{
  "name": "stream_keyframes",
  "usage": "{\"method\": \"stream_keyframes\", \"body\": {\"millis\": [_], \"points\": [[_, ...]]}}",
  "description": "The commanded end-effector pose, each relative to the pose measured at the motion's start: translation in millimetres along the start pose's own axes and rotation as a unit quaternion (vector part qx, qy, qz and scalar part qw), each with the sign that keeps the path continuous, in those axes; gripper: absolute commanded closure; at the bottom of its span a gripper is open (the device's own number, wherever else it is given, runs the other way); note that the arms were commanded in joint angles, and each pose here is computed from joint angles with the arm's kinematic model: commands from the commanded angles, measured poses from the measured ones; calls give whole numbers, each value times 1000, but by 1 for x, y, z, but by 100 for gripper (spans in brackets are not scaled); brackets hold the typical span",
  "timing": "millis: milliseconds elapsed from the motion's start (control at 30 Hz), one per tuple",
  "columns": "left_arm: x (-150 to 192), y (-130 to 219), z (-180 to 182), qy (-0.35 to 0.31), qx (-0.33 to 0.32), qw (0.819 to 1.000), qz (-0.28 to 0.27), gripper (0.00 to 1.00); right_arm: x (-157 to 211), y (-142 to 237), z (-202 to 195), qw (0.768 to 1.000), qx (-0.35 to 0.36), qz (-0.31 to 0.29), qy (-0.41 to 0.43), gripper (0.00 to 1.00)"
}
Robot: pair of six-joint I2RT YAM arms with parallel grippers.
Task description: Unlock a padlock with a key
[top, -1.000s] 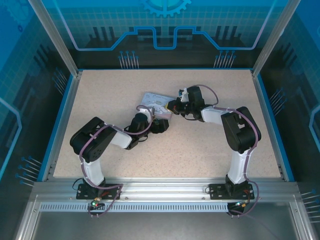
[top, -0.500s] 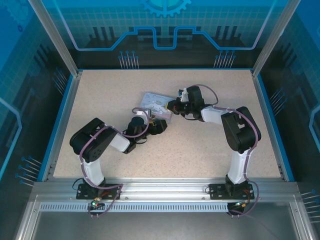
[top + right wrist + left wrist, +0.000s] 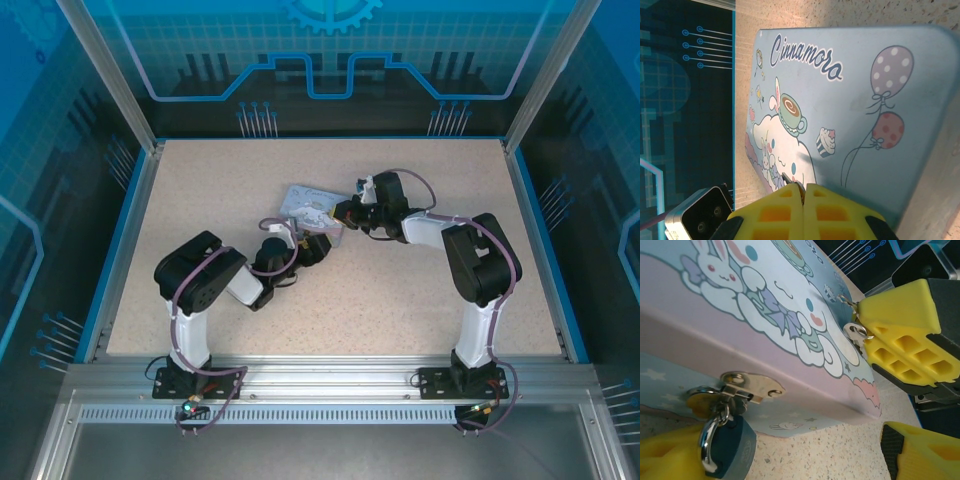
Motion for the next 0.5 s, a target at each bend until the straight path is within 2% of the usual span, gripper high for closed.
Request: {"method": "stream_keyframes", "body": {"millis": [0,467], "points": [[2,4,13,18,-22,999,-16,23,24,-14,-36,997,57,38,-32,100],[11,10,30,27,-58,998,-11,54,25,-14,-36,997,58,40,-32,100]]}}
Point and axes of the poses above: each hand's point on the last joint's axis, 136 mm out from that joint toward the fingers, its own y axis back along the fingers, its own z axis along the line the jaws close on, x = y × z, the point moved 2 cm from there along y, back along the fingers, and after that the axes turned 4 degrees about -y, right-handed, at the moved point
